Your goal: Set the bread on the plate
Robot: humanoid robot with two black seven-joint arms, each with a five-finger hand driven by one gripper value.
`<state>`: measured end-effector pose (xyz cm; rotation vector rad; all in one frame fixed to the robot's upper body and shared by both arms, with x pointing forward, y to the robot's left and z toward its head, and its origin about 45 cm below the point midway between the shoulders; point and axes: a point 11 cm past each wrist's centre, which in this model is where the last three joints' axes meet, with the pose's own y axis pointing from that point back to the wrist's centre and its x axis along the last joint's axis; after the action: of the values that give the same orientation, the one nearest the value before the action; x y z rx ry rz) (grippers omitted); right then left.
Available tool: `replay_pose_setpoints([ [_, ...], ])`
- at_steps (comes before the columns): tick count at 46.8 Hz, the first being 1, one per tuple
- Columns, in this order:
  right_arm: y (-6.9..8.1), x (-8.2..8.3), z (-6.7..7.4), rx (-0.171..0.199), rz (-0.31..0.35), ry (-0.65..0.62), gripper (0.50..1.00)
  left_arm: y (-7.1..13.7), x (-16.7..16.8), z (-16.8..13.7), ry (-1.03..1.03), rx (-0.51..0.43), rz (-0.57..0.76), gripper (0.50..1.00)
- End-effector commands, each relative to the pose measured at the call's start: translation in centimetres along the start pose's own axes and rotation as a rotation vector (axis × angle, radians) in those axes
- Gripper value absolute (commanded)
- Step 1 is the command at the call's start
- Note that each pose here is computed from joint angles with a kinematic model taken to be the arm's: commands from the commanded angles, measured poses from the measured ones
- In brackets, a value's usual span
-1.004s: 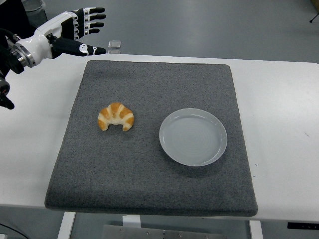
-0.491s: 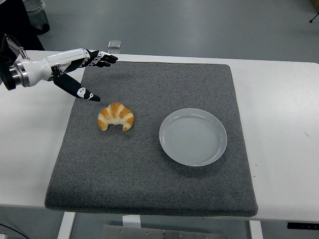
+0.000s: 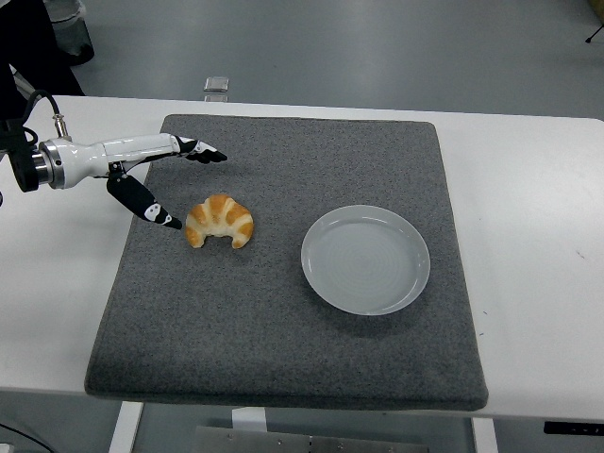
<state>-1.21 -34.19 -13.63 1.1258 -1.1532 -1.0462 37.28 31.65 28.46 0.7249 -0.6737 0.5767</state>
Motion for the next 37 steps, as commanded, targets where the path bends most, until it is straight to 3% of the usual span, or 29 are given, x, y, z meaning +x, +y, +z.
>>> replay_pose_setpoints([
  [1,0.0,0.0,0.1,-0.001,0.001,0.0,0.932,-0.1,-0.2,-0.2,-0.045,0.009,-0.015,0.99],
  [22,0.0,0.1,0.0,0.001,0.005,-0.002,0.93,-3.7,-2.7,-0.8,-0.028,-0.012,0.002,0.99],
  [37,0.0,0.1,0.0,-0.001,0.009,-0.001,0.93,-5.2,-3.8,-0.8,-0.016,-0.027,0.014,0.99],
])
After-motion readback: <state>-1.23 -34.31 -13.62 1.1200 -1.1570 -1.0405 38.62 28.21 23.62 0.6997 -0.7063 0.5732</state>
